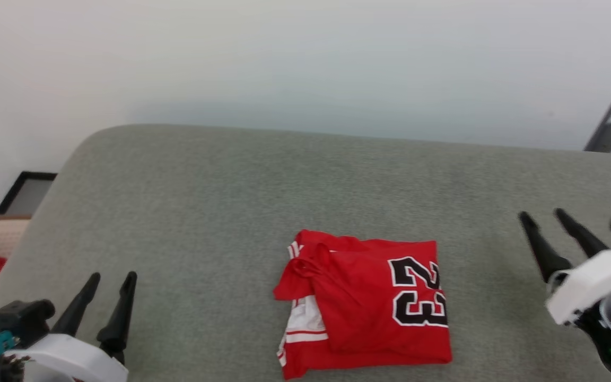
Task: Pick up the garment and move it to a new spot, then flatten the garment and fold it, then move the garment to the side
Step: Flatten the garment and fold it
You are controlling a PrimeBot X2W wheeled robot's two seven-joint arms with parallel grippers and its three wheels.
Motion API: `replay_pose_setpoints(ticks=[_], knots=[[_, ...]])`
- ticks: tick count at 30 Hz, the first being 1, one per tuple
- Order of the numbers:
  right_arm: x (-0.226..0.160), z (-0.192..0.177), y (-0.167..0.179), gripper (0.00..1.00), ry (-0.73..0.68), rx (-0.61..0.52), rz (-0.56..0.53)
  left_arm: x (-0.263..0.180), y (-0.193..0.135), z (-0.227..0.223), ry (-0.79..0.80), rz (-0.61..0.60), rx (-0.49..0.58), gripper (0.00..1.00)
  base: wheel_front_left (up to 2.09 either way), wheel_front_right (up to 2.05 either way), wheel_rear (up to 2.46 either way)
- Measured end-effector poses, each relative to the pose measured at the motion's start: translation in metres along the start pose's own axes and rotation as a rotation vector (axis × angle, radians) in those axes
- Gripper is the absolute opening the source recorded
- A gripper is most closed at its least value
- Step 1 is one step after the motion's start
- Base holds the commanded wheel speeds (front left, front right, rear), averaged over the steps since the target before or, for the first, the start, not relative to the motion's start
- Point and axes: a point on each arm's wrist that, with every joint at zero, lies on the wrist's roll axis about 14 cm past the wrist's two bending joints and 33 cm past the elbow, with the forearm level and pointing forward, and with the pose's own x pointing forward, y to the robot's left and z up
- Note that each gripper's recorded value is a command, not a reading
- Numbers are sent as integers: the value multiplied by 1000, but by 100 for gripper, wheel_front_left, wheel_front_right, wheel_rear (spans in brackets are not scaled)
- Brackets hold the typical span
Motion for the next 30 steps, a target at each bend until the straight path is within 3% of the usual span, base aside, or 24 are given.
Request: replay_pose_setpoints(ticks=[7, 15, 30], knots=[[-46, 9, -46, 100, -112, -32, -159, 11, -11, 2, 0, -39, 9, 100, 0, 0, 0], [-86, -2, -65, 100, -134, 4, -272, 18, -21, 2, 2, -64, 9, 100, 0, 0, 0], [-103, -4, -61, 100, -139, 24, -311, 18, -26, 6, -6, -74, 11, 100, 0, 0, 0]])
